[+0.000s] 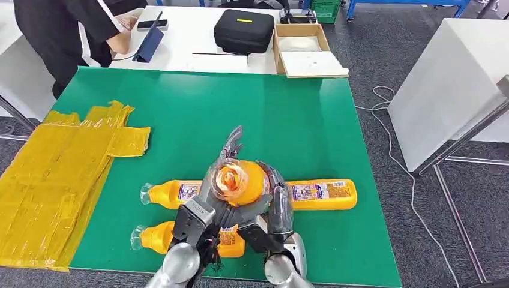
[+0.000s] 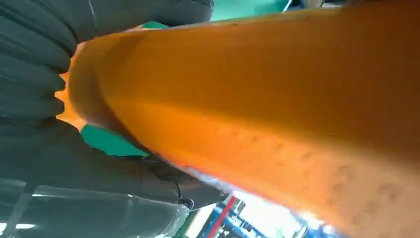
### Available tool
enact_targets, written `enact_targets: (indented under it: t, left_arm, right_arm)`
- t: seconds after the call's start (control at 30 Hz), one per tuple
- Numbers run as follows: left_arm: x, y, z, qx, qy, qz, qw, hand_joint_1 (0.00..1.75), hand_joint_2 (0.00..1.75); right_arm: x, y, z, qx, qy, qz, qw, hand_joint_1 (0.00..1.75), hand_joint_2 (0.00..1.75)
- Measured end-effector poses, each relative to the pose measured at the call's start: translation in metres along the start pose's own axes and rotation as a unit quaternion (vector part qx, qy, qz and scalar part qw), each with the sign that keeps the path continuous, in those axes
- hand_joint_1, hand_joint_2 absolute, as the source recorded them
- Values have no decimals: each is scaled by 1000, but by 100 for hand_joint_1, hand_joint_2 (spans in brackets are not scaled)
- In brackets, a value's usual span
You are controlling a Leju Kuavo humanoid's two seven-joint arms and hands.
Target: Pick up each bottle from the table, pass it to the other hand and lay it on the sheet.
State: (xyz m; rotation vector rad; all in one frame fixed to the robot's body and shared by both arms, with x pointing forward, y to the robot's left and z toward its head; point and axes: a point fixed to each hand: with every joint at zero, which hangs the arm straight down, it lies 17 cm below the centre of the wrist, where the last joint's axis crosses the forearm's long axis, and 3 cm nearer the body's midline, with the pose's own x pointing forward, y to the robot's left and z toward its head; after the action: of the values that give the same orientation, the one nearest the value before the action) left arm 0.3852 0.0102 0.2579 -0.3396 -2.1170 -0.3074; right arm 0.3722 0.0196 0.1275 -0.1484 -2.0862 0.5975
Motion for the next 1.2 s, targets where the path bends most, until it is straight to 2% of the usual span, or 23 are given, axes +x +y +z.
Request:
enact_targets:
  t: [0.53, 1.2]
  left_arm:
    - [10, -13, -12, -20, -19, 27, 999, 0, 175]
    - [15, -14, -18, -19, -26, 22, 999, 0, 175]
  right_arm:
    - [4, -7, -6, -30, 2, -55, 998, 175, 175]
    - [4, -13, -11, -40, 7, -81, 996, 175, 175]
